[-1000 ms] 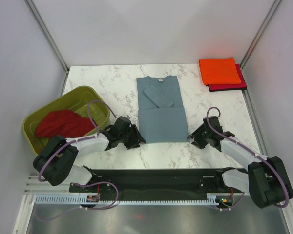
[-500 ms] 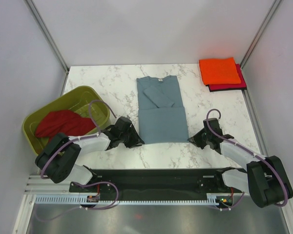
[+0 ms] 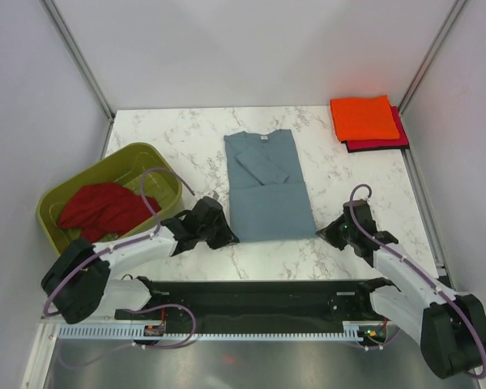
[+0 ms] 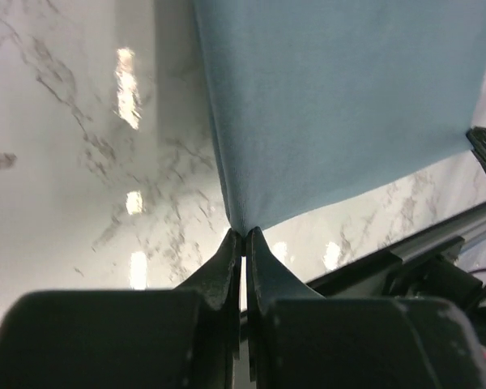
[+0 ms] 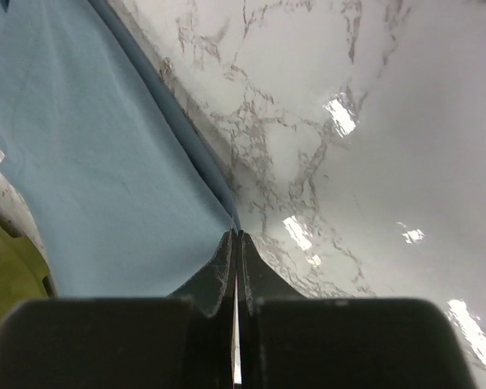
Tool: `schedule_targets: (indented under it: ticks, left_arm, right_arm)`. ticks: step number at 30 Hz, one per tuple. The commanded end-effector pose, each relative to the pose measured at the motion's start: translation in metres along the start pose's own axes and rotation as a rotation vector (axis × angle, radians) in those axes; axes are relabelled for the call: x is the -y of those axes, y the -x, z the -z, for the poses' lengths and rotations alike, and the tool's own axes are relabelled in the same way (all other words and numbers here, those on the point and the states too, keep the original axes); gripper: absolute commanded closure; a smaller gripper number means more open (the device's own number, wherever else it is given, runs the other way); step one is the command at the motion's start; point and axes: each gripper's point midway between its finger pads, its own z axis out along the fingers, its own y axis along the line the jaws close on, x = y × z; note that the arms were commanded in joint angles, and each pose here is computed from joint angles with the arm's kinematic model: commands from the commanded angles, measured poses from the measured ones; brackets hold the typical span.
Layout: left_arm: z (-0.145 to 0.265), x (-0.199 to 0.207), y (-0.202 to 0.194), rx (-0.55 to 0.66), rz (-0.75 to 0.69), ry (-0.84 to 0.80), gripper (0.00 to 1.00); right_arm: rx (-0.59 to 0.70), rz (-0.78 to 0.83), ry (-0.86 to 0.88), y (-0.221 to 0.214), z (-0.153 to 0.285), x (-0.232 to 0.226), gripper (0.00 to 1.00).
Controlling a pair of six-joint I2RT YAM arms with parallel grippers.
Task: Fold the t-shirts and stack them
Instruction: Fold the tshirt
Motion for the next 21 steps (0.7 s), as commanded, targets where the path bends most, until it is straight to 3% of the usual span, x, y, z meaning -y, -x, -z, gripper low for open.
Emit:
schedule_targets:
  ticks: [1,6,13,21]
  left_arm:
    - [0.022,-0.003,0.002,0.053,-0.068,0.039,0.98]
    - [0.039,0.005,-0.015,0.046,-0.108,0.009,0.98]
    - [0.067,0.028,-0.032,0.057,-0.133,-0.07,0.98]
    - [0.095,0.068,-0.005,0.144,-0.179,-0.108,0.98]
  right_arm:
    - [0.046,0.064,-0.089,0.005,0.013,0.023,1.0]
    - [0.081,0.094,-0.079,0.008,0.039,0.026,1.0]
    - [0.178,0.117,0.07,0.026,0.086,-0.011,1.0]
    - [0.246,0.16,0.103,0.053,0.095,-0.047,1.0]
